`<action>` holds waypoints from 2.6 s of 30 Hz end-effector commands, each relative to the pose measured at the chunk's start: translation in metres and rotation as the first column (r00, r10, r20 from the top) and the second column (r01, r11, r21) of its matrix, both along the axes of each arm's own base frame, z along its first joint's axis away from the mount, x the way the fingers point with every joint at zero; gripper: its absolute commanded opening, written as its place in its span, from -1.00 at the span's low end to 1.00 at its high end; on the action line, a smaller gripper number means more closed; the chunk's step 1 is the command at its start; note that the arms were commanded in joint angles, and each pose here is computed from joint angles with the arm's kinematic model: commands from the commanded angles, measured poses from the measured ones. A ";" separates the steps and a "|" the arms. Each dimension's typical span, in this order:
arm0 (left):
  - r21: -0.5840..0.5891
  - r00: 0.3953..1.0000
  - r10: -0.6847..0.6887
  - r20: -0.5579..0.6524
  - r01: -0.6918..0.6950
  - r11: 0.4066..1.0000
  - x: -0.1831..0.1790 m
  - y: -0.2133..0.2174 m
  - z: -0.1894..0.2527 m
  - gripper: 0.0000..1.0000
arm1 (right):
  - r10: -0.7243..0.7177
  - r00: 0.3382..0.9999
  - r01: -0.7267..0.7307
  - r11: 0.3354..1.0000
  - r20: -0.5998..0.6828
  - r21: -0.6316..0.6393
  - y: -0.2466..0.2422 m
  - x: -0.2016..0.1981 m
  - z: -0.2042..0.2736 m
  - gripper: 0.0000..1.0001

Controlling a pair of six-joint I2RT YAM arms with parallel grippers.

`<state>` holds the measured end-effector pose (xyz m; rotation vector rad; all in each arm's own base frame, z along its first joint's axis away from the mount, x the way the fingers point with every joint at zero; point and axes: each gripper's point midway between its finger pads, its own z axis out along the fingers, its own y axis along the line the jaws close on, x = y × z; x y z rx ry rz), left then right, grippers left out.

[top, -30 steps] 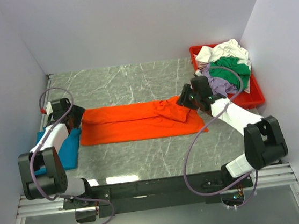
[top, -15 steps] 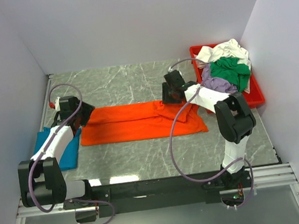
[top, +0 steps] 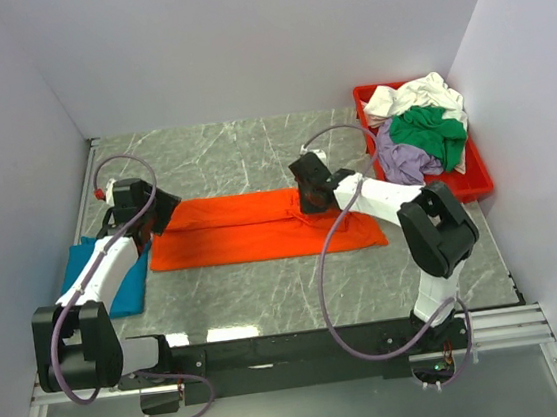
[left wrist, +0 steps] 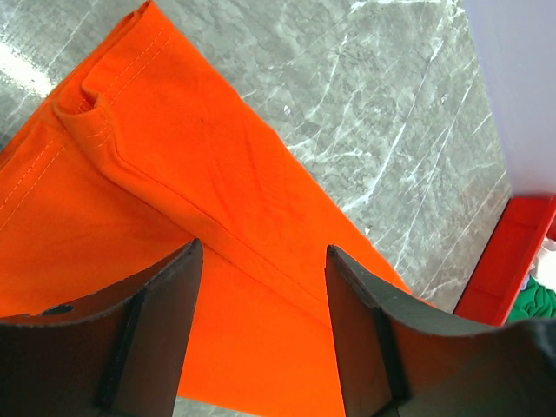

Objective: Fold and stack the t-shirts
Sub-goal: Fold the tshirt

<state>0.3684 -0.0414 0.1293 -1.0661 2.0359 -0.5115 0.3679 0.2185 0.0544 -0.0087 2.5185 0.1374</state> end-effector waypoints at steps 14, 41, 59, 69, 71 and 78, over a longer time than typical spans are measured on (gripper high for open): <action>0.035 0.993 -0.117 0.019 0.117 0.993 -0.002 -0.022 -0.005 0.26 | 0.022 0.997 -0.038 0.975 0.075 0.220 0.038 -0.039 0.038 0.00; 0.262 0.768 -0.631 -0.113 0.635 0.727 0.017 -0.277 -0.015 0.05 | -0.130 0.992 0.130 0.987 -0.008 0.095 -0.061 -0.068 -0.006 -0.58; 0.365 0.701 -0.653 -0.288 0.710 0.602 -0.024 -0.292 -0.073 -0.26 | -0.080 0.997 0.071 0.962 0.022 0.264 -0.046 -0.100 0.010 -0.51; 0.373 0.712 -0.635 -0.301 0.700 0.608 -0.039 -0.271 -0.074 -0.31 | -0.115 0.992 0.100 0.964 0.048 0.248 -0.056 -0.094 0.023 -0.41; 0.357 0.706 -0.659 -0.260 0.704 0.614 -0.037 -0.279 -0.060 -0.18 | -0.135 0.989 0.118 0.961 0.053 0.250 -0.060 -0.092 0.025 -0.37; 0.307 0.675 -0.714 -0.186 0.730 0.610 -0.034 -0.302 -0.036 0.08 | -0.161 0.986 0.143 0.946 0.039 0.290 -0.069 -0.084 0.025 -0.17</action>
